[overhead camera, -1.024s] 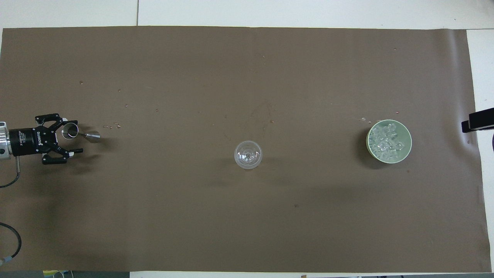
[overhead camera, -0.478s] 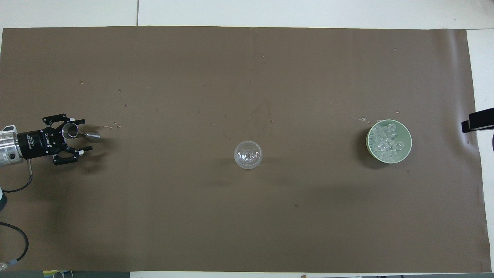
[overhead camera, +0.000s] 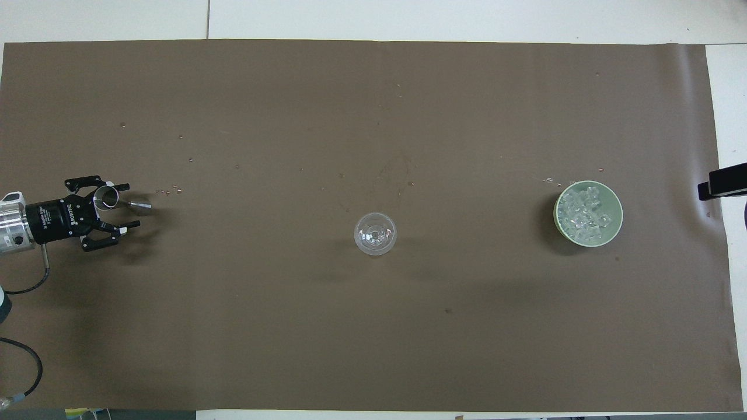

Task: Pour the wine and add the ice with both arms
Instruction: 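Close the left gripper around the silver jigger cup and lift it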

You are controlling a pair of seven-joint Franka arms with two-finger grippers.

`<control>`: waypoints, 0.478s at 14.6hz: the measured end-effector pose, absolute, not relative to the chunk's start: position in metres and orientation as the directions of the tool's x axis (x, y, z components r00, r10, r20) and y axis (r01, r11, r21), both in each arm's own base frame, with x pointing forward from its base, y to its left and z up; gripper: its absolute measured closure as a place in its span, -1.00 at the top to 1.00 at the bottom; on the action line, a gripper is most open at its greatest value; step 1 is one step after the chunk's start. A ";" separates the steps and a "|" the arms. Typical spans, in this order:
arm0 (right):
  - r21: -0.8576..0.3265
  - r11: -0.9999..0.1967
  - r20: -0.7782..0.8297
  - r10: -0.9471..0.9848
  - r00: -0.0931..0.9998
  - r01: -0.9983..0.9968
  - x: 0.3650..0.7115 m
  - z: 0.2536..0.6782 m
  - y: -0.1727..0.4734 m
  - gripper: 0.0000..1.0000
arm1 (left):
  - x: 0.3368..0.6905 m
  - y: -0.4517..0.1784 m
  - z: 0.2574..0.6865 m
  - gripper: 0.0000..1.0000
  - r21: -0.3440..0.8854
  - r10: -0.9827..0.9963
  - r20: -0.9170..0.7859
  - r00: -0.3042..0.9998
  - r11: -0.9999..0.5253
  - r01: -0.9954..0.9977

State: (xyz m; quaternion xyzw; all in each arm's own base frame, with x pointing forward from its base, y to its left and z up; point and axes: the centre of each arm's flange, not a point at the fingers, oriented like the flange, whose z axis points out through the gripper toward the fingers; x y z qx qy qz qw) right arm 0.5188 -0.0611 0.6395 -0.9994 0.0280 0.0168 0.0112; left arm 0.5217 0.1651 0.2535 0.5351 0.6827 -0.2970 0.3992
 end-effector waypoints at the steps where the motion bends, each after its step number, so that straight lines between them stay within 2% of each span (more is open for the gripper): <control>1: -0.022 -0.998 -0.034 -0.056 0.998 -0.056 0.519 0.639 -0.061 1.00 | 0.521 0.166 0.253 0.67 0.024 0.494 -0.863 -0.106 0.250 0.968; 2: -0.022 -0.998 -0.034 -0.056 0.998 -0.056 0.519 0.639 -0.061 1.00 | 0.520 0.166 0.253 0.67 0.026 0.494 -0.863 -0.104 0.250 0.968; 3: -0.022 -0.998 -0.034 -0.056 0.998 -0.056 0.519 0.639 -0.061 1.00 | 0.520 0.166 0.253 0.51 0.028 0.495 -0.863 -0.102 0.249 0.968; 7: -0.022 -0.998 -0.034 -0.056 0.998 -0.056 0.519 0.639 -0.061 1.00 | 0.520 0.166 0.256 -0.41 0.037 0.497 -0.863 -0.093 0.246 0.968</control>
